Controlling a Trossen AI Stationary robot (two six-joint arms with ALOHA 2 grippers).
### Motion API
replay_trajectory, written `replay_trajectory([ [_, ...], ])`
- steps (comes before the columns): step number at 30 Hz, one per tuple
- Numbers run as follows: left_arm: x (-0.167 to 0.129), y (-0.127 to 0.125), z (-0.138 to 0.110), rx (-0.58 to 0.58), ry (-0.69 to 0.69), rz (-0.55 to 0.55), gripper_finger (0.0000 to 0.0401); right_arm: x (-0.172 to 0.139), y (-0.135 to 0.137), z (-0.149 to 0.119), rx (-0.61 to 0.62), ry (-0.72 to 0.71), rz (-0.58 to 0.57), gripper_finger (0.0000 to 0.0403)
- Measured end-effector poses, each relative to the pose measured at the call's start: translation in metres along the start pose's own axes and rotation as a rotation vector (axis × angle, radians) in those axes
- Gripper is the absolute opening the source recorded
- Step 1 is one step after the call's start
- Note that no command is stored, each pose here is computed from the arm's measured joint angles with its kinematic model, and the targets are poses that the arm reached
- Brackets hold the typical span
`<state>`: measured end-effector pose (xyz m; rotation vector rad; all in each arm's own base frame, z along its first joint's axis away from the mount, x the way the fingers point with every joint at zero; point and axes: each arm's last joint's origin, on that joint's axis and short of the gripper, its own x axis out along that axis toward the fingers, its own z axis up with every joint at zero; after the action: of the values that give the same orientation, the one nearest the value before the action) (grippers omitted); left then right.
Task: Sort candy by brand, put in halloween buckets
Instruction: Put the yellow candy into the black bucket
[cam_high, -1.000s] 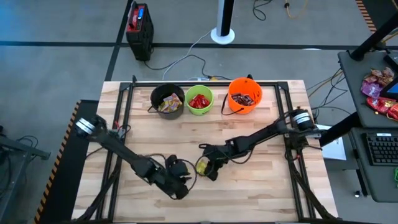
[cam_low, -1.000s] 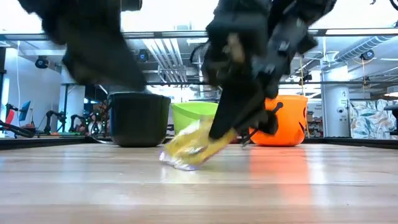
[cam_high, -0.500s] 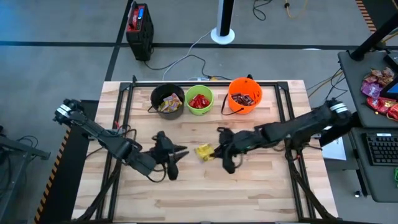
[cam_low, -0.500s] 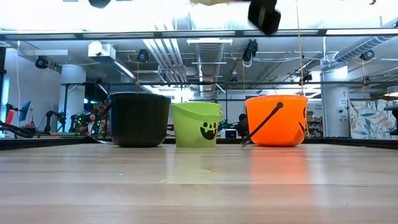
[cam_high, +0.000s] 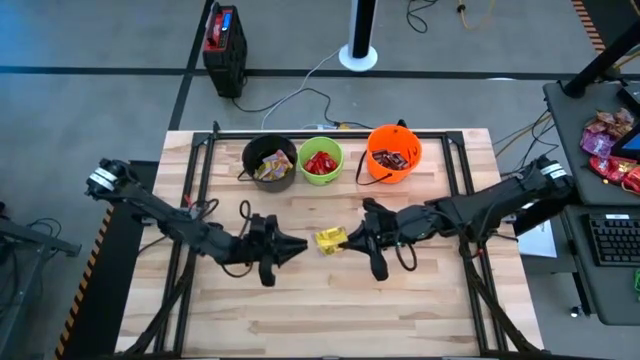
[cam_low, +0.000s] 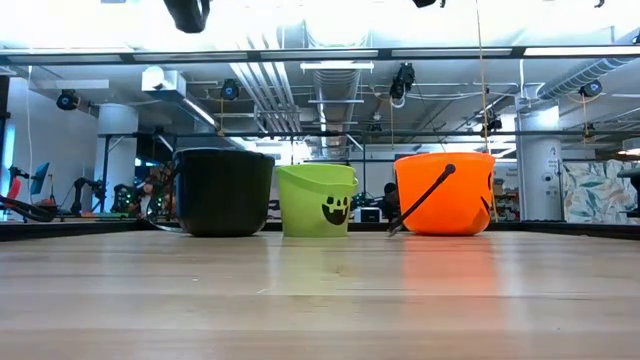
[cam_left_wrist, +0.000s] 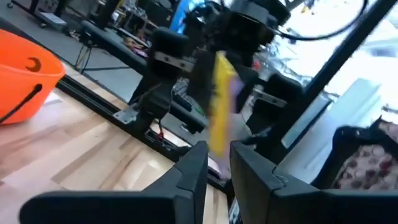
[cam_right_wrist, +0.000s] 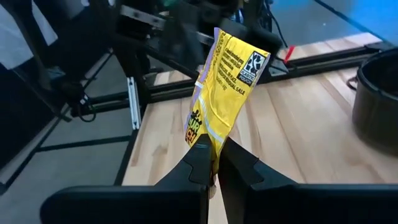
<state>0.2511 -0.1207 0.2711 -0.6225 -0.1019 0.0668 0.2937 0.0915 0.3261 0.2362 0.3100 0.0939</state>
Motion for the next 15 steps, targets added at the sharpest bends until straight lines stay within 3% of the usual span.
replay_trajectory([
  [6,0.003,0.006,-0.004,-0.013,-0.02,0.026,0.0065,0.0,0.001,0.001,-0.024,-0.004,0.022,0.0012],
  [15,0.027,-0.006,-0.003,0.021,-0.025,0.017,0.011,0.003,0.0,-0.001,-0.041,0.003,0.017,0.0012],
])
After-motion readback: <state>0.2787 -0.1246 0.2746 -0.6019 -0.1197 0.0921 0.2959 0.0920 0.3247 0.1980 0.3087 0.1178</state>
